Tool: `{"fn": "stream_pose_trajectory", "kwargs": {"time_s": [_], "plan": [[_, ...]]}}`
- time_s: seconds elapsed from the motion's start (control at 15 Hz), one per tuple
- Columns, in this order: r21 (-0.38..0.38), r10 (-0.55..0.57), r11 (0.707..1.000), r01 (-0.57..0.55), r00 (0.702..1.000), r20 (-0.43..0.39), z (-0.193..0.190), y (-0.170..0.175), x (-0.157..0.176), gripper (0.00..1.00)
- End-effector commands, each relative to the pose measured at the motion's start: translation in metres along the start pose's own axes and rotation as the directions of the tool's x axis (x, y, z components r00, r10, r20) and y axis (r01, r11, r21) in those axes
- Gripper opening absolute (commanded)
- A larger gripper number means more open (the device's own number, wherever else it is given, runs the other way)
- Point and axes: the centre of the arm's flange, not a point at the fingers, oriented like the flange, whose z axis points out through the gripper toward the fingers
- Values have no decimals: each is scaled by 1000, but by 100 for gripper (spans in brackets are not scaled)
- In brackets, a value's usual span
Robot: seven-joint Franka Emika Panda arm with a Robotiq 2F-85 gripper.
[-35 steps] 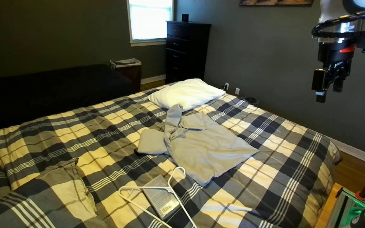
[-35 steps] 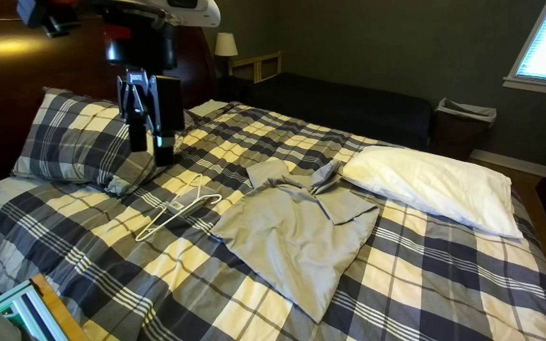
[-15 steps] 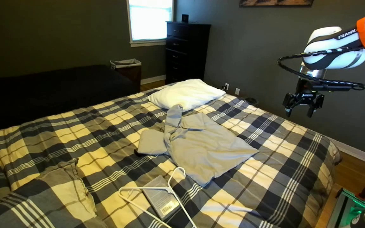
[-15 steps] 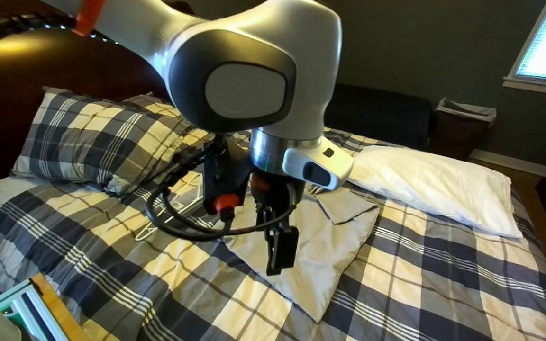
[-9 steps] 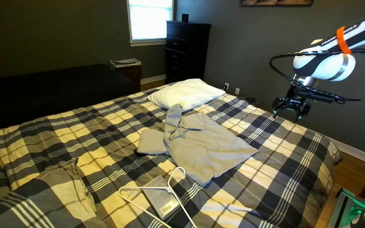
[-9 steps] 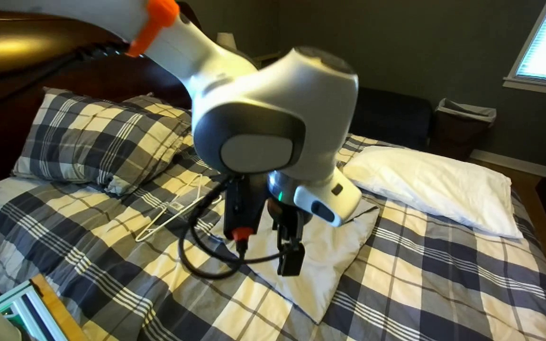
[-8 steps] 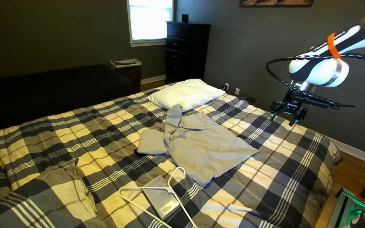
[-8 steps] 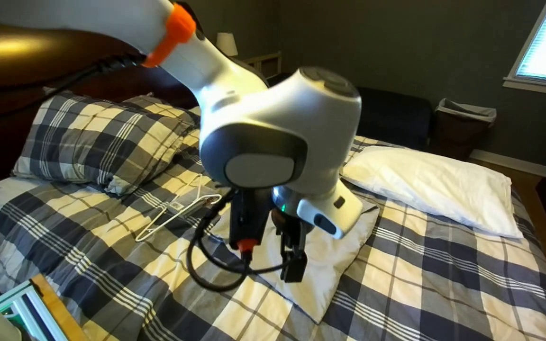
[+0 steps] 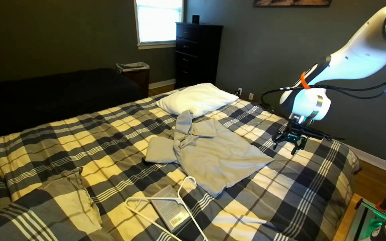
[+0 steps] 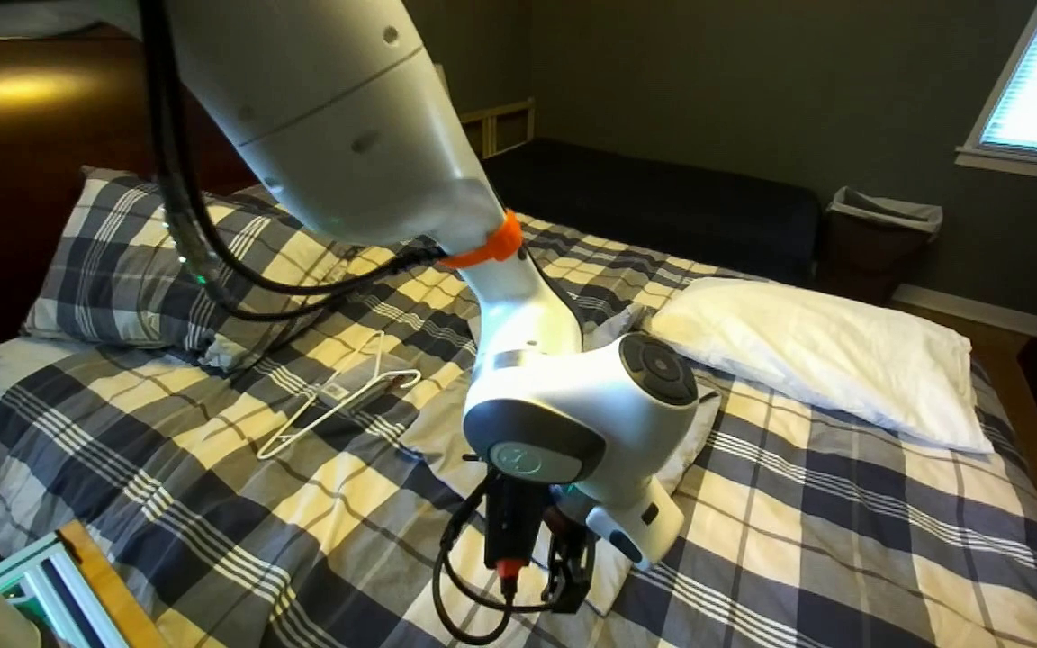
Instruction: Unfold the pillow case on the right
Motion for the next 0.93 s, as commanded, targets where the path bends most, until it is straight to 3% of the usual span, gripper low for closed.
{"fn": "stream_pose_trajectory", "kwargs": {"time_s": [0.0, 0.6, 0.87], "plan": [[-5, 2, 1000, -2, 1000, 16, 7, -1, 4, 100], [39, 76, 997, -71, 985, -153, 61, 11, 65, 100], [57, 114, 993, -106, 980, -162, 84, 18, 82, 100]]}}
